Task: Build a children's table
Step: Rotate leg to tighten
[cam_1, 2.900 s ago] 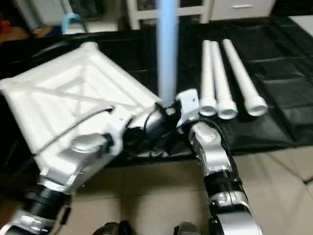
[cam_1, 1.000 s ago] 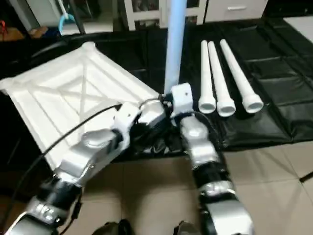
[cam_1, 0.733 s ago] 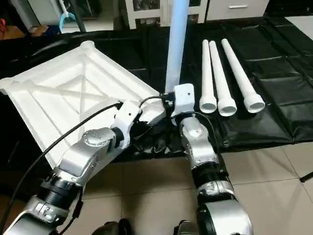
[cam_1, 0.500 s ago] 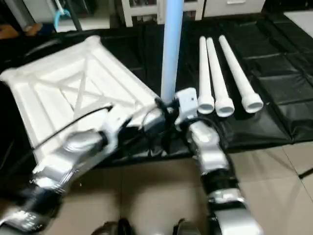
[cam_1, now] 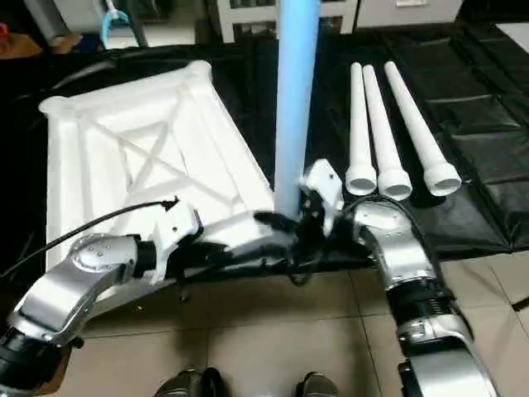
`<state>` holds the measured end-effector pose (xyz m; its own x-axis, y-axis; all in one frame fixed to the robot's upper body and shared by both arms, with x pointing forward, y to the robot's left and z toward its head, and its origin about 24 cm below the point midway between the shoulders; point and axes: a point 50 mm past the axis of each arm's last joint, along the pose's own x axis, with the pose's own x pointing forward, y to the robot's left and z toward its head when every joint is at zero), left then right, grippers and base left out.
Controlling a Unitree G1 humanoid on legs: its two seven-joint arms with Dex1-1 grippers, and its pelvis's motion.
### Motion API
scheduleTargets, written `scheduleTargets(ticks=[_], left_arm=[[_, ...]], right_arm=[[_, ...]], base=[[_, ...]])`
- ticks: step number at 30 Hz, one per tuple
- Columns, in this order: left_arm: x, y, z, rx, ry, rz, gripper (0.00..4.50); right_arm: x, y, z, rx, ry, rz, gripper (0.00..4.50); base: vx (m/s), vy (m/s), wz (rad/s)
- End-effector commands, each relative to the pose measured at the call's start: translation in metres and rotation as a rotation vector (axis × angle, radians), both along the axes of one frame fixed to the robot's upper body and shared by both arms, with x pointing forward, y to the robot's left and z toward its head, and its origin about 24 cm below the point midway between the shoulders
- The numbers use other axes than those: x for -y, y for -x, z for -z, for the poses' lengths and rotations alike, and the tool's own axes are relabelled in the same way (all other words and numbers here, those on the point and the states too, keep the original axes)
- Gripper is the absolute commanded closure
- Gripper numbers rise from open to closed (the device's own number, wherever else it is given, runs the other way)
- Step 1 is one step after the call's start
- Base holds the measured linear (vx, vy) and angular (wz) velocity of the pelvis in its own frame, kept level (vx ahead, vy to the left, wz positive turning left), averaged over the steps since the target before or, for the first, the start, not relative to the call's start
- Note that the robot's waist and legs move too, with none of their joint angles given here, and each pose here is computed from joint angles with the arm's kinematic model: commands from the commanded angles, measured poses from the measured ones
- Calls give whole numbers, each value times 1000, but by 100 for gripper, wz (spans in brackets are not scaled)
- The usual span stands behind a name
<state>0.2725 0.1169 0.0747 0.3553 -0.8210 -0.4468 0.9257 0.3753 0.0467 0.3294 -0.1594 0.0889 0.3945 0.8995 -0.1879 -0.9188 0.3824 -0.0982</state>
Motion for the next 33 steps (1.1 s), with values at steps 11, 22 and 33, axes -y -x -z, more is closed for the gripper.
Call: scheduleTargets(ticks=[11, 22, 33], left_arm=[[1, 17, 16, -122, -26, 81, 450], [12, -24, 7, 56, 3, -232, 450], [41, -59, -7, 152, 85, -509, 450]], right_arm=[[16, -1, 10, -67, -19, 76, 218], [17, -21, 38, -126, 60, 596, 238], [-43, -28, 49, -62, -43, 938, 245]], base=[[0, 0, 0], [0, 0, 0], [0, 0, 0]])
